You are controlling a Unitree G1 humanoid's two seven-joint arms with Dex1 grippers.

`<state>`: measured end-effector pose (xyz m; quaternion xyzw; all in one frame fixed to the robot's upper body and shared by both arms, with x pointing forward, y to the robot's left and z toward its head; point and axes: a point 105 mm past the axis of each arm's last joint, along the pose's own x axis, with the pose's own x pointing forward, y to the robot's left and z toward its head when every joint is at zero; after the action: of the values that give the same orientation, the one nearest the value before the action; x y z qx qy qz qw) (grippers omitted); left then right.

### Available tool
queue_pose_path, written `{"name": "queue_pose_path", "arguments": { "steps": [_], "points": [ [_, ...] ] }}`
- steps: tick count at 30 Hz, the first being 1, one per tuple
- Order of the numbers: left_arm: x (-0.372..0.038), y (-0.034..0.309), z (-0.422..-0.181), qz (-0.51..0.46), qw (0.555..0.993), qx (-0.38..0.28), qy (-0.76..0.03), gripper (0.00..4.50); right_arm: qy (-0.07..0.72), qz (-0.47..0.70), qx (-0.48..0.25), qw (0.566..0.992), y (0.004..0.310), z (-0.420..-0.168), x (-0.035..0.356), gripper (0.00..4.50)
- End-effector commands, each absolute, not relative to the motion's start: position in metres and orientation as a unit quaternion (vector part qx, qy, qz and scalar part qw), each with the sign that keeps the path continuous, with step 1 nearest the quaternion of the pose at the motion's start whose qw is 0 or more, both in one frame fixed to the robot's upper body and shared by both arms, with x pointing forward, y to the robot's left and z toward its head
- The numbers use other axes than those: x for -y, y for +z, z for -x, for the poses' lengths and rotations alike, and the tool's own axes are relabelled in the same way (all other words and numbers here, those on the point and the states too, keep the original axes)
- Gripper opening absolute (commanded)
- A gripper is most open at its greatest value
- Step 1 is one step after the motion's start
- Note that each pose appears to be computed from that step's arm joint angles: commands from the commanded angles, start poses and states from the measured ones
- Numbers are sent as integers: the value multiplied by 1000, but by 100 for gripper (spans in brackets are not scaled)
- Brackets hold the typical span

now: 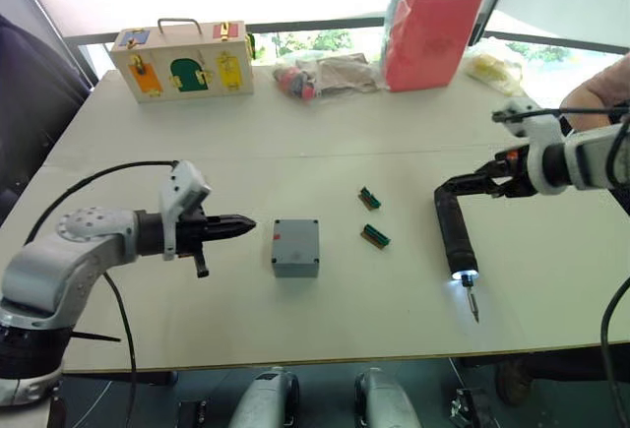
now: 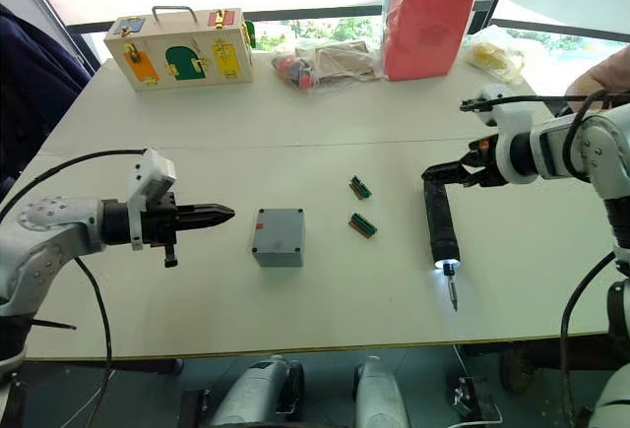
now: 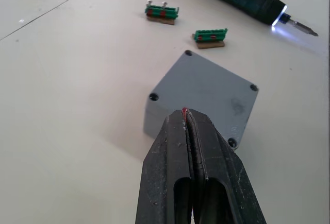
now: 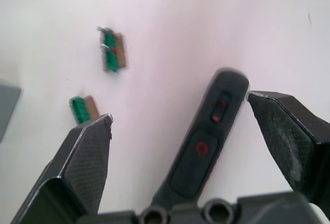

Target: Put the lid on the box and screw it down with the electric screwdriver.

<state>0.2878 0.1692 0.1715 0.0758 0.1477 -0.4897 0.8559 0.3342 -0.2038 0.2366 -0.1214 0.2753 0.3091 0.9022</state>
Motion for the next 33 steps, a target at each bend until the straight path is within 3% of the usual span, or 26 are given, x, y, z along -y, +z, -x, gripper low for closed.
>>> {"name": "queue_pose_path", "arguments": {
  "steps": [1,5,13,22,28,33],
  "points": [
    [-167,160,-295,-93,862,-147,-477,0,458,180,-167,854,237,-305,143,447],
    [-151,137,-302,-107,860,-158,-473,0,535,216,-170,799,185,-275,104,447],
    [-132,122,-300,-117,852,-158,-485,0,564,216,-208,770,135,-264,80,447],
    [-115,117,-311,-140,833,-152,-513,0,587,196,-243,746,118,-254,63,447],
    [-106,118,-333,-154,824,-139,-527,0,618,152,-239,734,129,-242,46,447],
    [-119,117,-346,-177,834,-136,-505,0,601,153,-240,746,139,-243,58,447]
  ]
}}
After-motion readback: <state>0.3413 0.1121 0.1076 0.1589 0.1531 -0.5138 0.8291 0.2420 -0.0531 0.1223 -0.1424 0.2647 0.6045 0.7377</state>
